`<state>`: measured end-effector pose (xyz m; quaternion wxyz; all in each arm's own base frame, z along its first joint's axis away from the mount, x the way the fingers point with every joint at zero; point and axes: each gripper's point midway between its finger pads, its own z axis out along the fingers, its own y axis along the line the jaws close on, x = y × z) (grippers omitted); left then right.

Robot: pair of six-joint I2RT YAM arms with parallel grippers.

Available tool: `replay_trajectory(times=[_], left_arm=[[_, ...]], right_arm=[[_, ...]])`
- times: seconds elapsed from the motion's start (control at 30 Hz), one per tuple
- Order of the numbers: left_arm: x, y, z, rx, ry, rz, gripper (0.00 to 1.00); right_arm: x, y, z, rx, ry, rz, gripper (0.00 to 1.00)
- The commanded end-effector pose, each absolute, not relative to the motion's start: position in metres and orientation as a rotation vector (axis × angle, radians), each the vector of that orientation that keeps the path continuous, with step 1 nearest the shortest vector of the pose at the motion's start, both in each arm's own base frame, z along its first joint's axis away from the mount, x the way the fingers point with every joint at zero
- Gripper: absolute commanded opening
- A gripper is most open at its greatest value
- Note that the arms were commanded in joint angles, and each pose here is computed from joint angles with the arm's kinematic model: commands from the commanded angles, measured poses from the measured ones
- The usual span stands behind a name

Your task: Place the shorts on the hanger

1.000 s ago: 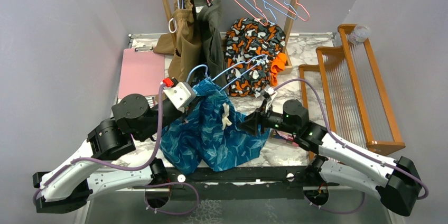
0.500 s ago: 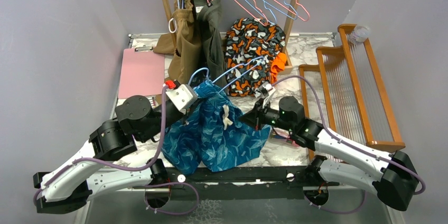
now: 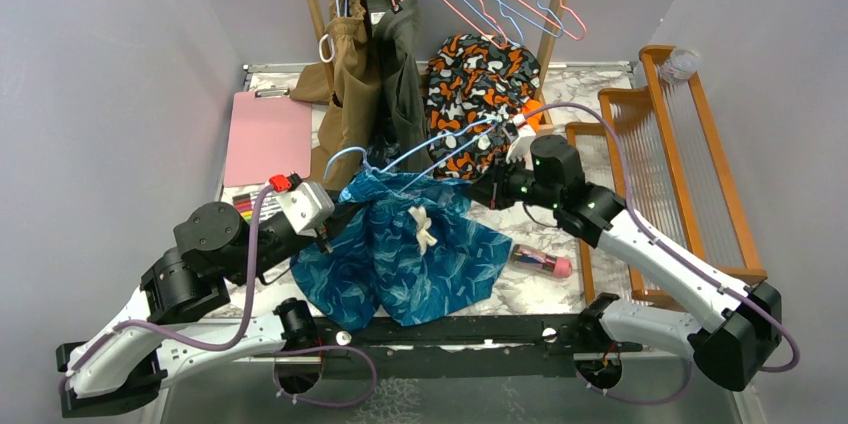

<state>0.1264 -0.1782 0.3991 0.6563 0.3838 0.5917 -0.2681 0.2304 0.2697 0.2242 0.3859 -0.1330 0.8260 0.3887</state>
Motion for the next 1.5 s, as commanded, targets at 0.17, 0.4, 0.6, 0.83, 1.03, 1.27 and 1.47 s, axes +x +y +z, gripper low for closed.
replay_trajectory(times=[0.17,0.4,0.6,0.83,1.03,1.27,1.47], left_arm=[[0.107,-0.181,0.394,0.955,1.303,-0.683,0.00],[0.102,-0.182,0.385,1.010,1.318,-0.690,0.00],[0.100,-0.188,0.374,1.079,1.355,-0.685,0.00],[0.101,-0.193,0.359,1.150,1.407,-0.659,0.00],[0.108,-0.195,0.344,1.197,1.467,-0.598,0.00],[0.121,-0.193,0.322,1.231,1.552,-0.496,0.00],[0.137,-0.189,0.310,1.216,1.605,-0.384,0.00]], right_arm=[[0.230,0.257,0.223,-0.260,2.245,1.133,0.01],[0.237,0.246,0.232,-0.238,2.243,1.152,0.01],[0.244,0.229,0.240,-0.237,2.246,1.105,0.01],[0.249,0.206,0.244,-0.231,2.258,1.012,0.01],[0.251,0.193,0.246,-0.222,2.267,0.933,0.01],[0.253,0.189,0.249,-0.207,2.258,0.907,0.01],[0.253,0.188,0.253,-0.206,2.260,0.897,0.01]])
